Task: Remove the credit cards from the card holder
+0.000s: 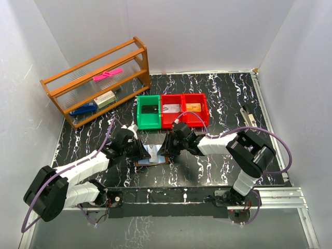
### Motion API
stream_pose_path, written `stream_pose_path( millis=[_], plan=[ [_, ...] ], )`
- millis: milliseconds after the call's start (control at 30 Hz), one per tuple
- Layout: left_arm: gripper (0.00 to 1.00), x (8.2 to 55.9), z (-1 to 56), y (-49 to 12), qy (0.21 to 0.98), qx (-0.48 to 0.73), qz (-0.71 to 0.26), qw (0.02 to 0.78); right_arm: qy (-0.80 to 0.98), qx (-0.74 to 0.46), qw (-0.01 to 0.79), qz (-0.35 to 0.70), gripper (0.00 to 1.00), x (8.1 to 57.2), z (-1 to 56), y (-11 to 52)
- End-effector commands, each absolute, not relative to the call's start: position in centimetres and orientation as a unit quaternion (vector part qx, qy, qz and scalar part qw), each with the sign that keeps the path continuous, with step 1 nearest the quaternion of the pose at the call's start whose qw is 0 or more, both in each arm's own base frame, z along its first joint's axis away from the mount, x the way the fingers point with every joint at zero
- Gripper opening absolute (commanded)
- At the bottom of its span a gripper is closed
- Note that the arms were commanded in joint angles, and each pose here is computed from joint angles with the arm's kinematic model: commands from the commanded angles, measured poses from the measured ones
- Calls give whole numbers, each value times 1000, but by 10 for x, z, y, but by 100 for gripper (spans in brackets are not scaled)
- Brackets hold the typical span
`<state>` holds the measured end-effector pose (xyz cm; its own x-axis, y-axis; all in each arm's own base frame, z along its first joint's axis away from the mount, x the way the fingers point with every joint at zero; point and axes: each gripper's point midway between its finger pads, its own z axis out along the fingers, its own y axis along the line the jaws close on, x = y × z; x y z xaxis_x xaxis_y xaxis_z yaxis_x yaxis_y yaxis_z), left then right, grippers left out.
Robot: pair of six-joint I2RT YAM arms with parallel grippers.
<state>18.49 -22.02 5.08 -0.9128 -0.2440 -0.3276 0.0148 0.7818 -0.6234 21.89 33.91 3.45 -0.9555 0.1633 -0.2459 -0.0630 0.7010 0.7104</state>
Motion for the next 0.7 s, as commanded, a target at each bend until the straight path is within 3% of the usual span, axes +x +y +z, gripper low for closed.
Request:
stream_pose_path(
  millis=[0, 333, 567, 667],
  plan=[
    [0, 188, 64, -219, 920, -52, -324, 216, 919, 21, 158, 360, 27, 220, 29, 330],
    [0, 189, 61, -222, 919, -50, -328, 212, 857, -48, 186, 478, 28, 228, 105, 375],
    [0, 190, 60, -223, 919, -51, -329, 210, 898, 1, 152, 414, 29, 231, 53, 364],
    [11, 190, 59, -228, 917, -52, -339, 206, 903, 3, 117, 414, 29, 218, 29, 360]
  ],
)
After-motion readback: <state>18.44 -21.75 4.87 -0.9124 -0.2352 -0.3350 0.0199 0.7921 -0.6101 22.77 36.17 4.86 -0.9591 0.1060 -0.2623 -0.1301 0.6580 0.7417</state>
